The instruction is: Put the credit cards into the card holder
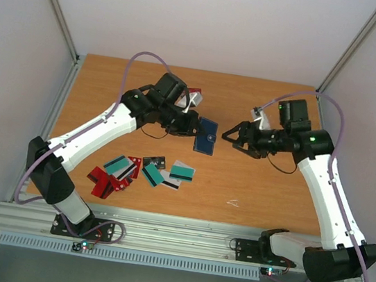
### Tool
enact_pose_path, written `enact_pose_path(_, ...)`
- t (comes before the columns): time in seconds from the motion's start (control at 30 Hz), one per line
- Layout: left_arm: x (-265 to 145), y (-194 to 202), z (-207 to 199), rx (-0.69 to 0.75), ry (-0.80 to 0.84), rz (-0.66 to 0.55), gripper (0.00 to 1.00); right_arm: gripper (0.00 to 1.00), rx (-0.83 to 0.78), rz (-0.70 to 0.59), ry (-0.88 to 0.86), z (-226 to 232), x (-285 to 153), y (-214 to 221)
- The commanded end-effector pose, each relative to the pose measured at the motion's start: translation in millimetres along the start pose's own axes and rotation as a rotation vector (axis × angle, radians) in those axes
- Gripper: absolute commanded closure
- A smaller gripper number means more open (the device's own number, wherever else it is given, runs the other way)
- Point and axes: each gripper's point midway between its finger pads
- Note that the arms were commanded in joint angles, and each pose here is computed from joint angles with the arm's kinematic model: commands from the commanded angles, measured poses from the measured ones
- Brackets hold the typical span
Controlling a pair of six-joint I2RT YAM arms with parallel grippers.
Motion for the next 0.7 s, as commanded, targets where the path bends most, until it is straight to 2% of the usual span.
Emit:
enact_pose_path(0.0,3,-6,-6,0.015,-0.039,-0.014,1.0,0.41,-0.059,0.001,0.142,-9,15,12)
enact_pose_path(0.07,5,-5,-10,0.017,-0.04,-0.006,1.0,0.49,-0.055,0.01,0.168,-10,21,13)
enact_pose_path(0.13,6,-5,-12,0.018,-0.042,-0.003,1.0,0.53,-0.069,0.02,0.187,-11,27,13)
enact_pose_path(0.67,4,3,-27,0.064,-0.048,0.014,1.0,0.63,-0.113,0.033,0.22,-8,59,0)
Point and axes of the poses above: each gripper's point midway between its finger pads, its own x axis out along the fingers, its own z axis along the line the jaws close on, y = z × x, and after that the axes turned 8 degrees about x, right-handed
